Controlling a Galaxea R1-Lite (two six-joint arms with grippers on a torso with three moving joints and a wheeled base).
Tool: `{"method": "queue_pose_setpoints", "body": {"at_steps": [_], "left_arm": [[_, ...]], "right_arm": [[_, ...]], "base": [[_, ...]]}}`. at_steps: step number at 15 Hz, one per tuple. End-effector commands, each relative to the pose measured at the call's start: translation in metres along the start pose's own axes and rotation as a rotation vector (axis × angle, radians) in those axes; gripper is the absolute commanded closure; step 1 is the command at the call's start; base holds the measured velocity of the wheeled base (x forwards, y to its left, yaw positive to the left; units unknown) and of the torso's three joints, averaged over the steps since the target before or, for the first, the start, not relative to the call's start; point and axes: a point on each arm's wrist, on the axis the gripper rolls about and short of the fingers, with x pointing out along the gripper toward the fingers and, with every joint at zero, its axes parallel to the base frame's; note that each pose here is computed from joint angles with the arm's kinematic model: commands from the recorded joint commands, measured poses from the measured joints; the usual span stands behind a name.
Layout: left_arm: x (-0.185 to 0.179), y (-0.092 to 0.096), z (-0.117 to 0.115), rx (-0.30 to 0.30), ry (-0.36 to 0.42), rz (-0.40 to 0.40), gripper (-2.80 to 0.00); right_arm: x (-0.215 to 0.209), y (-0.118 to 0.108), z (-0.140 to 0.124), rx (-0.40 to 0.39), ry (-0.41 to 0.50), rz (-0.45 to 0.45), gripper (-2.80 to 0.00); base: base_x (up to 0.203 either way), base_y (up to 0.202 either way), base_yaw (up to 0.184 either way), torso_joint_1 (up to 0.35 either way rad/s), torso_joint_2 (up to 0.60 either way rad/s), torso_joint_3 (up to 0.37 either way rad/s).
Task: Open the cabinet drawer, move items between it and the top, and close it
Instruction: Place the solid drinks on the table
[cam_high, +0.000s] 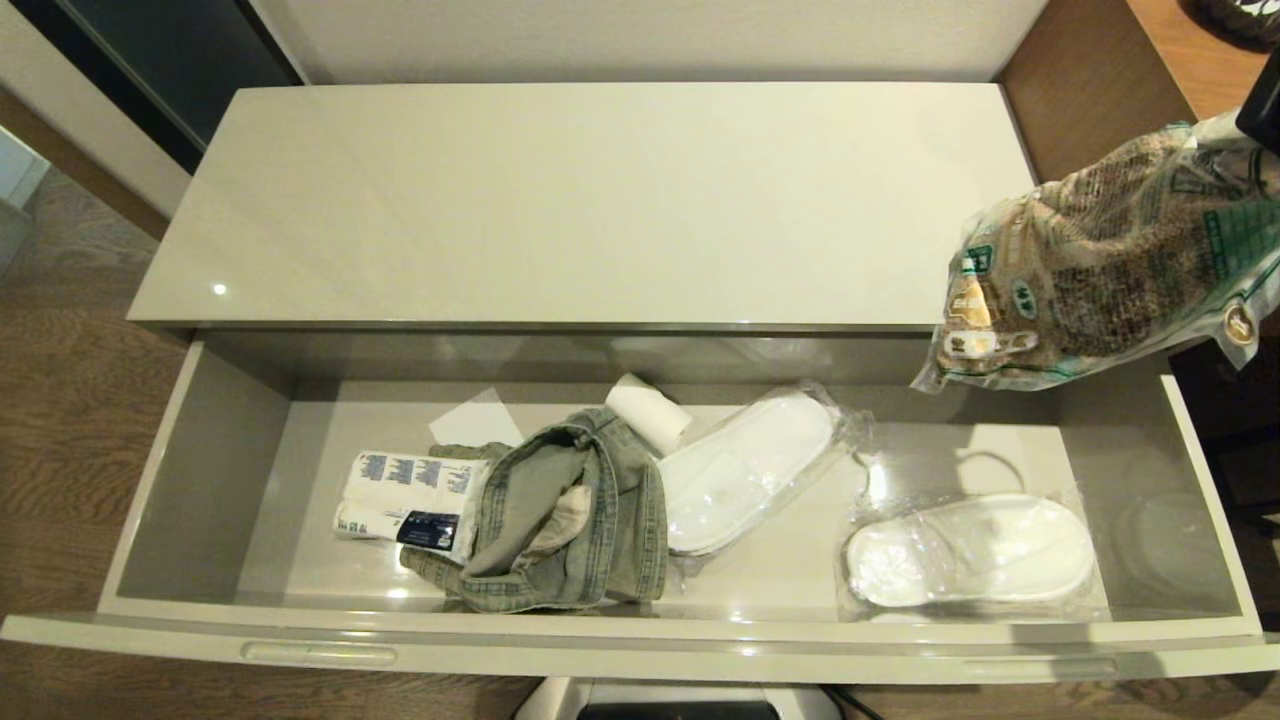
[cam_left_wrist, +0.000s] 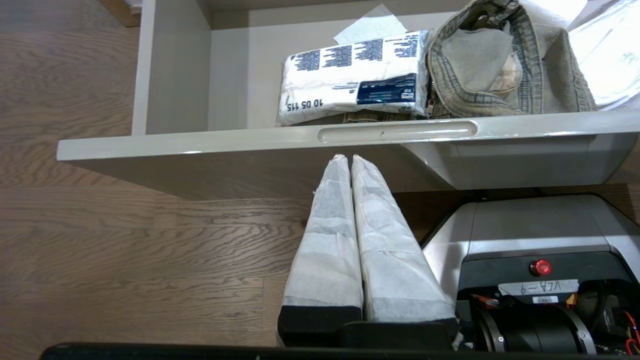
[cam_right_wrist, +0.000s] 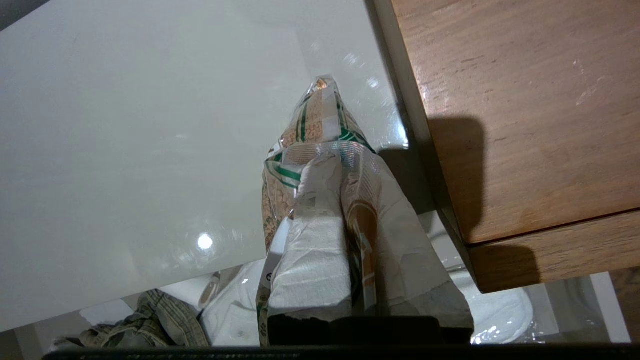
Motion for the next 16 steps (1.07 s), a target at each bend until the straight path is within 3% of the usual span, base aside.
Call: {"method": "queue_pose_setpoints", "body": {"at_steps": [1,6,9,11,16], "left_arm": [[0.0,0.0,0.0,0.0,0.001,0.0,0.0],[0.0,0.0,0.0,0.002,0.003,0.0,0.0],[0.0,0.0,0.0,0.002,0.002,0.003,0.0],[0.0,0.0,0.0,0.002,0.002,0.006,0.0],[0.0,0.0,0.0,0.002,0.002,0.006,0.0]], "right_arm": [[-0.014,0.005,0.01,-0.002,-0.046,0.024,0.0],[-0.059,0.019,0.04,-0.014,-0.21,0.1,0.0],[-0.06,0.02,0.043,-0.014,-0.222,0.103,0.0],[-0.066,0.023,0.052,-0.052,-0.281,0.112,0.0],[-0.049,0.021,0.051,-0.058,-0.267,0.1,0.0]], "base": [[0.0,0.0,0.0,0.0,0.0,0.0],[0.0,0.0,0.0,0.0,0.0,0.0],[0.0,0.0,0.0,0.0,0.0,0.0],[0.0,0.0,0.0,0.0,0.0,0.0],[0.0,0.0,0.0,0.0,0.0,0.0]]}}
